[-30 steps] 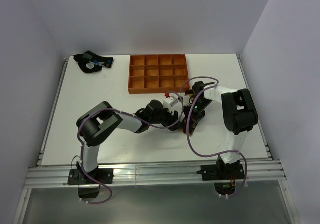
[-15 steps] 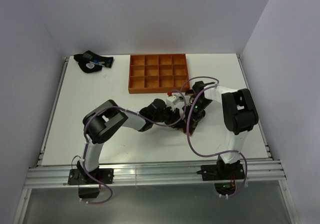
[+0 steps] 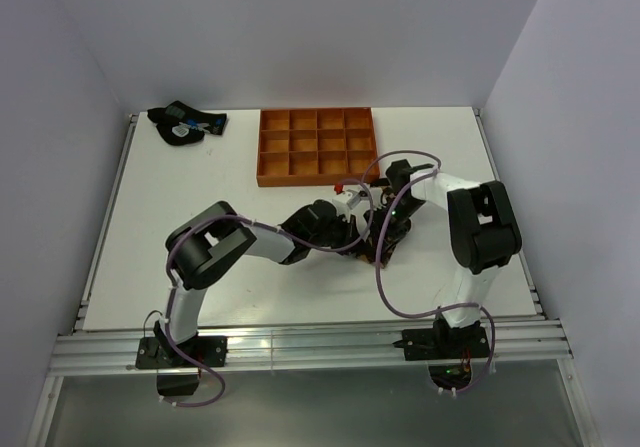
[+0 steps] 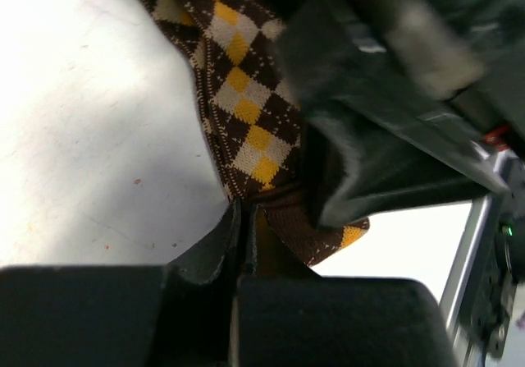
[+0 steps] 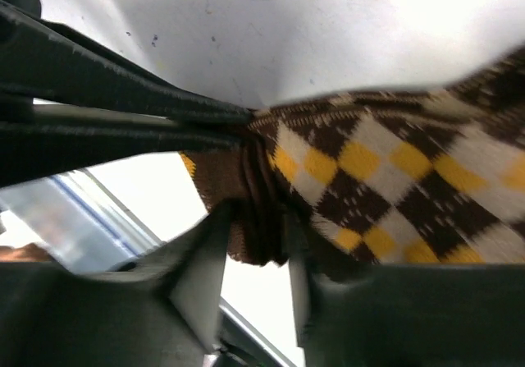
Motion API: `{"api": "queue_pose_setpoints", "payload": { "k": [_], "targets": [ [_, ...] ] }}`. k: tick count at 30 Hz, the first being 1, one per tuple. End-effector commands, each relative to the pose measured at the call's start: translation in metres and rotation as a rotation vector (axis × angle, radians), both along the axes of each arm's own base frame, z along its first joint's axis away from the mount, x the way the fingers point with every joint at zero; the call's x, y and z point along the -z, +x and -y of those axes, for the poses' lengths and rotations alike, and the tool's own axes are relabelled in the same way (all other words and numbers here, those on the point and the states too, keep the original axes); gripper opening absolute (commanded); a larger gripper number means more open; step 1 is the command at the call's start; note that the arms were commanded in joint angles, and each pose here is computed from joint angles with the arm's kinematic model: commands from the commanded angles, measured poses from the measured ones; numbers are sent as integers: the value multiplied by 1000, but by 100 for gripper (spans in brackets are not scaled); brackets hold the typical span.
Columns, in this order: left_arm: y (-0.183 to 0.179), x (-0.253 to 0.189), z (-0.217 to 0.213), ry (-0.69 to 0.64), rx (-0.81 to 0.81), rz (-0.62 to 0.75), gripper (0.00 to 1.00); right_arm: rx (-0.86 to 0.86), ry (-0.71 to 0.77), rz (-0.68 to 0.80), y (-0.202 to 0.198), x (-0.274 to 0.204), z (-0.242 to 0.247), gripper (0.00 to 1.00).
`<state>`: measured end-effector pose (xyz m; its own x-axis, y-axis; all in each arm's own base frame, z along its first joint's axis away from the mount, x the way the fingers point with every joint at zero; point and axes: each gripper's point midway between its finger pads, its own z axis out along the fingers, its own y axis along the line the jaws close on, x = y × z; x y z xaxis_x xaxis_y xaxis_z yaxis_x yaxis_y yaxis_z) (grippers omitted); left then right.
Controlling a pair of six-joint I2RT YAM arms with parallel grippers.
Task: Roll the socks
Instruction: Roll the sock at the center of the board.
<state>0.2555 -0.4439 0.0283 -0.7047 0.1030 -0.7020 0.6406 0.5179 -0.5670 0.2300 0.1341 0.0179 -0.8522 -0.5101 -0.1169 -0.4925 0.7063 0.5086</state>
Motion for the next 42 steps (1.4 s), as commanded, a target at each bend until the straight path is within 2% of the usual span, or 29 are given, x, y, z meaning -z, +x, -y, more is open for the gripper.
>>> {"api": "queue_pose_setpoints", "payload": {
  "k": [1,3,5,11,18,21,25,29,37,42],
  "targets": [
    [7,31,-32,195,-174,-67,0,-27,-76,193,30,-6,16,44],
    [13,29,-41,218,-237,-56,0,-35,-75,244,34,-16,17,52],
    [11,30,-51,248,-257,-67,0,-42,-72,268,35,-20,17,55],
    [12,27,-83,330,-376,-70,0,-57,-50,401,43,-41,17,55],
    [6,22,-111,426,-471,-113,0,-118,28,479,44,-56,6,53],
    [-5,17,-105,399,-423,-144,0,-166,45,489,41,-58,-1,52],
    [-33,12,-81,357,-278,-192,0,-293,61,516,14,-55,-15,52],
    [-54,12,-63,318,-169,-262,0,-398,45,686,2,-61,-26,52],
    [-64,23,-64,367,-157,-353,0,-503,143,789,-22,-66,-38,52],
    [-65,27,-61,357,-162,-374,0,-423,222,856,-10,-86,-45,51]
  ]
}}
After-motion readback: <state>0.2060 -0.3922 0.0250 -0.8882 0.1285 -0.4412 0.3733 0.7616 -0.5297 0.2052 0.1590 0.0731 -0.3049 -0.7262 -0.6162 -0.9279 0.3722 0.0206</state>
